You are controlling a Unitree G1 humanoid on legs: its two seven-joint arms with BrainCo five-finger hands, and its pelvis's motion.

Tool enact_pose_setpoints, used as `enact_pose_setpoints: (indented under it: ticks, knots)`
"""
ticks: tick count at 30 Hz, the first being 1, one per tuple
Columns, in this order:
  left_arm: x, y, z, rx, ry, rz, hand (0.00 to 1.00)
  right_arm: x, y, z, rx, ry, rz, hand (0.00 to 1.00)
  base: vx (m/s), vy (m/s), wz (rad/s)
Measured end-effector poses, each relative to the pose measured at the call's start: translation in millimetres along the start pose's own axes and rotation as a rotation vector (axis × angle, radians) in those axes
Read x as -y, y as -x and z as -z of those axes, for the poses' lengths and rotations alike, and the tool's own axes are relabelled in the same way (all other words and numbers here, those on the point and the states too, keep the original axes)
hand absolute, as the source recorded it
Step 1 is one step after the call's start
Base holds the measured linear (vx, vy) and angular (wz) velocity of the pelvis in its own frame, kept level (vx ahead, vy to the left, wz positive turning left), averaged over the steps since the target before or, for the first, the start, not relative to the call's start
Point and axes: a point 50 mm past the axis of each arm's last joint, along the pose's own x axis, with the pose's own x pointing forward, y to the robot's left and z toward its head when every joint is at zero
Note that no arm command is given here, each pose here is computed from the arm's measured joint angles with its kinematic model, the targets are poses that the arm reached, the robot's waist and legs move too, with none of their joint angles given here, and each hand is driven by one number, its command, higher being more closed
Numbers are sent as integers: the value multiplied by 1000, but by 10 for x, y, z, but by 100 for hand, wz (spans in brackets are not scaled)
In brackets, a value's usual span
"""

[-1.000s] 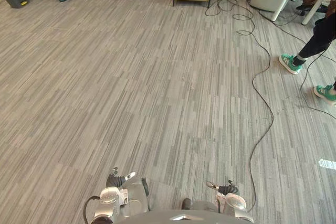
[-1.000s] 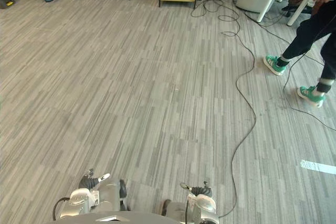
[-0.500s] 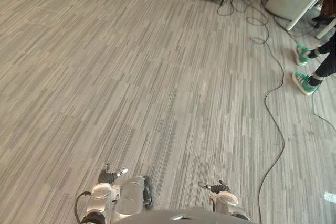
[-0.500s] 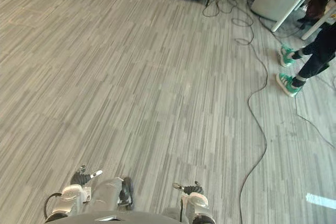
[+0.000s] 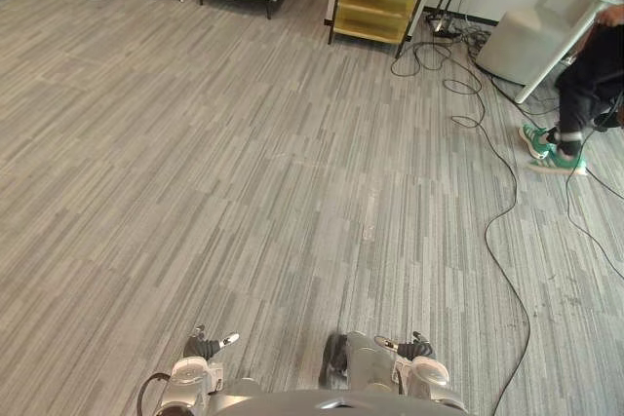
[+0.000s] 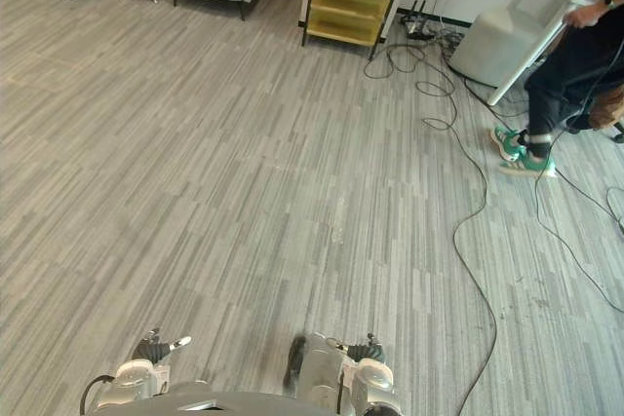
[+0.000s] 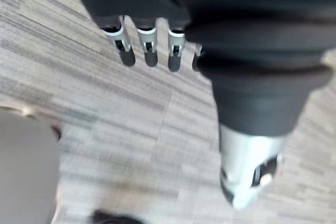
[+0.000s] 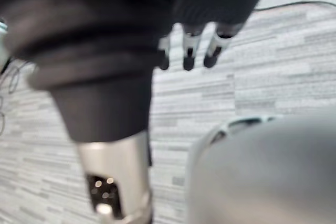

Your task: Pick up cushions and gather them together orderly.

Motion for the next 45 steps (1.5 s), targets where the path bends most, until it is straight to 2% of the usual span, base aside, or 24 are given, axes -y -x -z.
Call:
enact_pose_setpoints:
  ticks: [5,12,21,29,36,45]
  knots:
    - [167,29,82,-32,2,40,0,189,-48,-113,32,-9,49,0,530,-290,27]
    - [148,30,71,-26,33,42,0,165,-22,-20,10,-4,41,0,493,-176,0]
    - [163,43,-127,72,40,43,0,56,13,56,-12,-3,17,0,456,146,-10]
    - [31,22,-106,66,57,8,0,-250,98,144,-39,-40,-49,0,392,191,-3]
    - [5,32,66,-3,-7,17,0,18,115,267,-53,-56,13,0,326,109,9]
    - [52,57,174,-44,-7,30,0,46,107,191,-20,-148,27,0,418,-75,32]
